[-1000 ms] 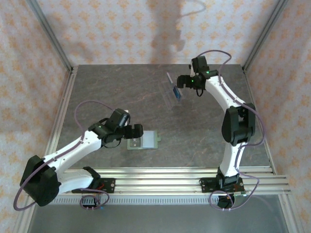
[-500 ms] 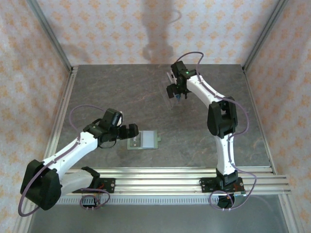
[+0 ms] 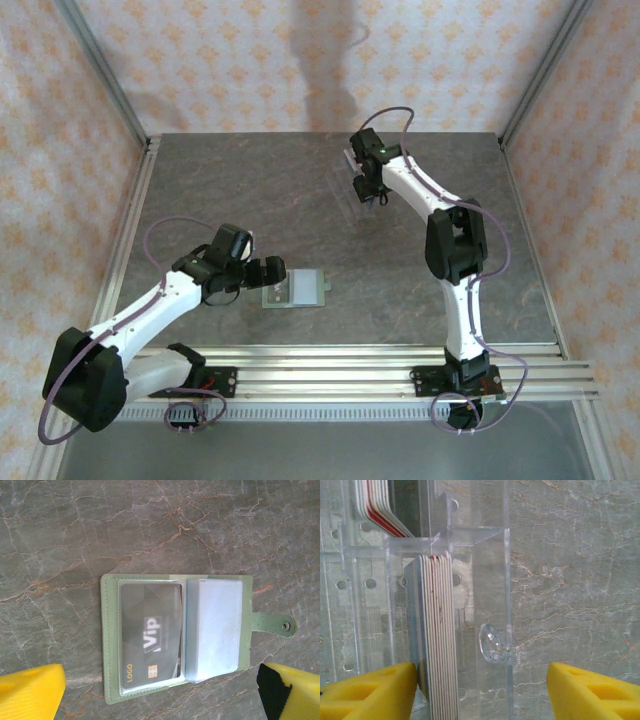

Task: Put the credit cards into the card holder

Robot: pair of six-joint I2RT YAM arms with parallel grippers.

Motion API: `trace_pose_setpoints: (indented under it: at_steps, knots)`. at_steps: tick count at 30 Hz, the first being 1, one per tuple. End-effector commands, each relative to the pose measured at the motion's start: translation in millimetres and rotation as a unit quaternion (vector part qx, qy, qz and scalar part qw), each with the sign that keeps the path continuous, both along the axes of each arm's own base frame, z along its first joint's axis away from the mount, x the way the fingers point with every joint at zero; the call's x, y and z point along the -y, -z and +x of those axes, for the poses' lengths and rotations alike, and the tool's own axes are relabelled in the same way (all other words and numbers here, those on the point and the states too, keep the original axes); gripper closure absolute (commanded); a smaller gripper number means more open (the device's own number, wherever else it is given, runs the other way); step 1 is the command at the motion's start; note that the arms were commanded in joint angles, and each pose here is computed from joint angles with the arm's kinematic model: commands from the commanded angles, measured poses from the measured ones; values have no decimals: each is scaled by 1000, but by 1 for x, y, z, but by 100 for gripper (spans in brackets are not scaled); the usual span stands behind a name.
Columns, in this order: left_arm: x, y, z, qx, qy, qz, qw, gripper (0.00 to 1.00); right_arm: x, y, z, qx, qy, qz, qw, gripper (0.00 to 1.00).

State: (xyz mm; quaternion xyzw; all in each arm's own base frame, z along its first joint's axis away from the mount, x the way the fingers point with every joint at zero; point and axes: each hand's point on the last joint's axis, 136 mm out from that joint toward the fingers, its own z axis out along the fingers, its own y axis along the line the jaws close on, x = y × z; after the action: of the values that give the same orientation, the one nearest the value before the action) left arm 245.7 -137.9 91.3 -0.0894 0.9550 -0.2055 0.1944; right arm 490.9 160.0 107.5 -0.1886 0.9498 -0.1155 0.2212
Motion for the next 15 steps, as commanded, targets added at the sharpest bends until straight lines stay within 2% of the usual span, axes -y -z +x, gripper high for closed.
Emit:
trace_pose_setpoints:
  at_steps: [1, 15]
  knots:
    - [-4, 5, -4, -9, 6, 10, 1000, 1, 12, -21, 2, 34, 3, -53, 998, 33]
    - [-5, 10, -4, -16, 4, 17, 1000, 1, 14, -30, 3, 64, -6, -123, 990, 42]
